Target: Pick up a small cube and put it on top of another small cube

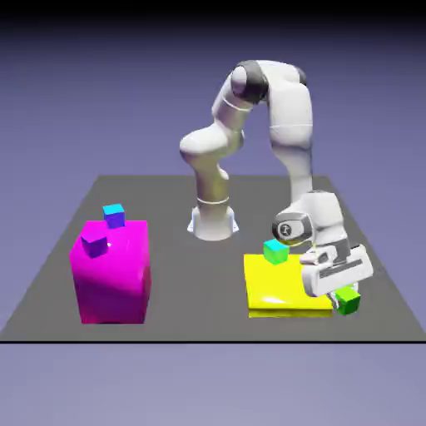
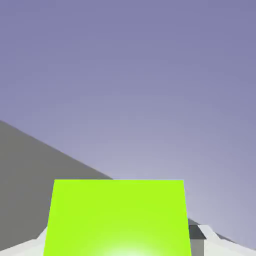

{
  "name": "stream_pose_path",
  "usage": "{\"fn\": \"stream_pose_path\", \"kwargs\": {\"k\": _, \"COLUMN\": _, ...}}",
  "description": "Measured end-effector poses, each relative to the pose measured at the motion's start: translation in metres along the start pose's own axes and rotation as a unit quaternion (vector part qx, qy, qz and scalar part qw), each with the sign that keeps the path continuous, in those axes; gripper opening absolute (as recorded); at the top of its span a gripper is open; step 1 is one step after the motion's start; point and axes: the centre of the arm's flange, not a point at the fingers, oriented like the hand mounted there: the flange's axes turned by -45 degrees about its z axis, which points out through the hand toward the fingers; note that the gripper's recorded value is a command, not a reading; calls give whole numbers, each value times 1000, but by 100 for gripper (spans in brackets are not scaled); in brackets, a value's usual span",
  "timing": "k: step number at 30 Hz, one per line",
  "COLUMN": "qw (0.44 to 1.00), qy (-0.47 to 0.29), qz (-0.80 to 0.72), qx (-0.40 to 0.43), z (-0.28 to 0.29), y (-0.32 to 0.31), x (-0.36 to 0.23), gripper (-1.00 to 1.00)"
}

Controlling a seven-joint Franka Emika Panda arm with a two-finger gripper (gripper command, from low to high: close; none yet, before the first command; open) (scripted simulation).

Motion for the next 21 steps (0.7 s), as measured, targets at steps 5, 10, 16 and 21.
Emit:
{"fn": "stream_pose_path", "kwargs": {"k": 5, "qw": 992, "qy": -31, "qz": 125, "qx": 0, "z": -38, "y": -19, "x": 4, "gripper": -100}}
{"fn": "stream_pose_path", "kwargs": {"k": 10, "qw": 971, "qy": -56, "qz": 232, "qx": -14, "z": -79, "y": -36, "x": 3, "gripper": -100}}
{"fn": "stream_pose_path", "kwargs": {"k": 16, "qw": 937, "qy": -75, "qz": 338, "qx": -53, "z": -126, "y": -53, "x": -9, "gripper": -100}}
{"fn": "stream_pose_path", "kwargs": {"k": 21, "qw": 899, "qy": -76, "qz": 417, "qx": -108, "z": -157, "y": -59, "x": -28, "gripper": -100}}
